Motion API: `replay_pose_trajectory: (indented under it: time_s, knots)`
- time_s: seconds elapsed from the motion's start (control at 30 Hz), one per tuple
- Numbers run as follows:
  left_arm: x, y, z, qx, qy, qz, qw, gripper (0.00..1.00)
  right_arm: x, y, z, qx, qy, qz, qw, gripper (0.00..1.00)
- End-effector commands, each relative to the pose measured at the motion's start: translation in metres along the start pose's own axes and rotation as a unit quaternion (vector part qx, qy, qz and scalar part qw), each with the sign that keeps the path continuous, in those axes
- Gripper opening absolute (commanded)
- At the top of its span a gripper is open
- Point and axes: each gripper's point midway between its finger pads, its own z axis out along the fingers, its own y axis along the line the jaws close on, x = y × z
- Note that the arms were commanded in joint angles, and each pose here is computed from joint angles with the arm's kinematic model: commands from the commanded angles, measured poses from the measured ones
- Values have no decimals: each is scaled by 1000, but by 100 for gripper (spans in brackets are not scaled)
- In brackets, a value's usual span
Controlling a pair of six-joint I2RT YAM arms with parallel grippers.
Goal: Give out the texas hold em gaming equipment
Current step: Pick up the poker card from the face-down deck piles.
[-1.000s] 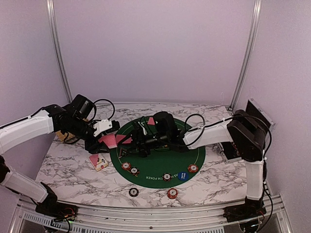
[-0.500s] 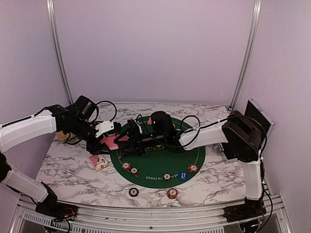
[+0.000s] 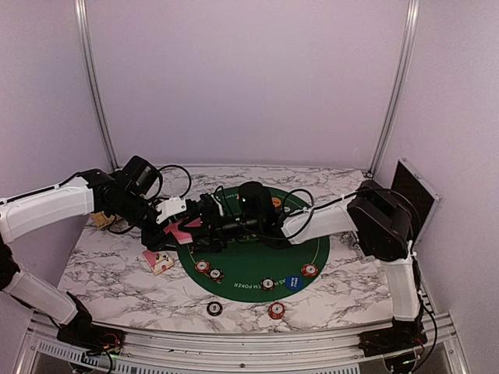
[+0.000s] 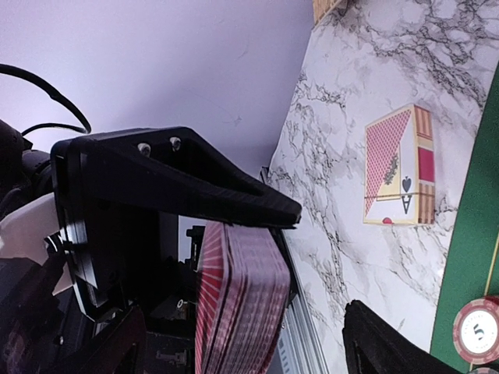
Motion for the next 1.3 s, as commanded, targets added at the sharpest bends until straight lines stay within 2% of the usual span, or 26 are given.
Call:
replay_pose_trajectory:
  time_s: [0.0,0.7,0.97,1.27]
  knots:
    - [-17,4,-5,-4,-19,5,1000,16,-3,12,13,-27,5,-12,1000,85]
    - [-21,0,-5,-1,-21,8,1000,16,-10,1,42,-36,16,4,999,83]
    - [-22,-1,-8,-3,-25,9,1000,16,-16,-18,35,4,0,19,1000,77]
    - [-22,-1,-10,-6,-26,11,1000,15,-25,-24,9,34,-24,17,999,63]
